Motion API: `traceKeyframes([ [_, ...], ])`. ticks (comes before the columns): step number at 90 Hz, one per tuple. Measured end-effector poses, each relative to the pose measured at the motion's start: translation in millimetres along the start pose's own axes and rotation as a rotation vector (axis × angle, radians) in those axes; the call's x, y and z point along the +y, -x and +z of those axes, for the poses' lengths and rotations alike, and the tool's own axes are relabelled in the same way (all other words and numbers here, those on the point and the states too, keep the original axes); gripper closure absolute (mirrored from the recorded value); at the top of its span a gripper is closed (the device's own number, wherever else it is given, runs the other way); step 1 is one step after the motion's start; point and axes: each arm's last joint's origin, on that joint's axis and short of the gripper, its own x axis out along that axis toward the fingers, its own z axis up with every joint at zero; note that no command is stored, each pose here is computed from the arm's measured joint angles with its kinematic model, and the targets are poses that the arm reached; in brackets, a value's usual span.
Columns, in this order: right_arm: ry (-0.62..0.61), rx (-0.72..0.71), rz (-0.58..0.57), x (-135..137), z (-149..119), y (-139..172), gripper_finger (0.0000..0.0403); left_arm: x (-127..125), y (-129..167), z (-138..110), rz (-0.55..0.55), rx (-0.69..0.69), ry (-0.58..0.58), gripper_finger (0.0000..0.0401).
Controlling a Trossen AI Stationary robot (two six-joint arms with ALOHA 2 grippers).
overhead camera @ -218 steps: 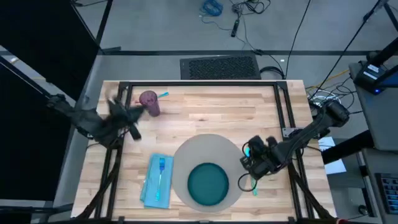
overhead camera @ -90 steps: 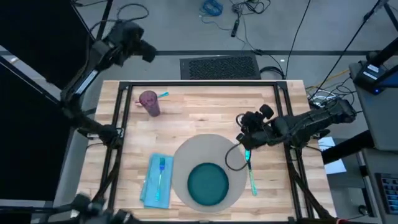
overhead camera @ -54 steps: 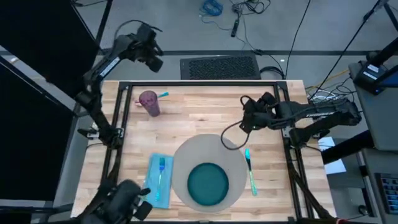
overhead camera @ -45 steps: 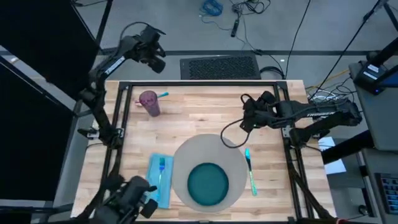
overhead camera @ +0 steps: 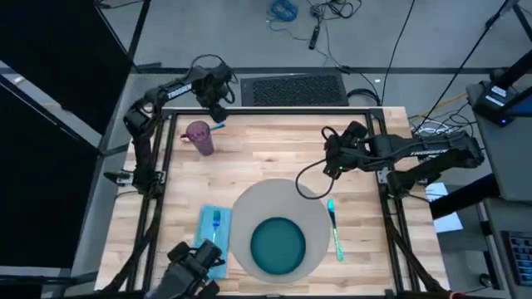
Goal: Set table place
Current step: Put the blue spoon beside the blue knife on the table
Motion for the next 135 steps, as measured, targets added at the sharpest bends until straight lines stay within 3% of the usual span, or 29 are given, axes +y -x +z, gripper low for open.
traceKeyframes([
  [14, 0.007, 0.009, -0.004, 0, -1, 0, 0.0165, -10, -20, -8, -0.085, 0.039, 0.013, 0.0251],
  [37, 0.01, 0.008, -0.009, -1, -1, 0, 0.0165, -15, -37, -11, -0.042, 0.027, 0.001, 0.0251],
  [119, 0.022, 0.009, -0.012, -1, -1, 0, 0.0165, -23, -67, -29, -0.079, 0.079, -0.077, 0.0251],
  [135, 0.024, 0.01, -0.013, -1, -1, 0, 0.0165, -22, -70, -29, -0.143, 0.077, -0.107, 0.0251],
])
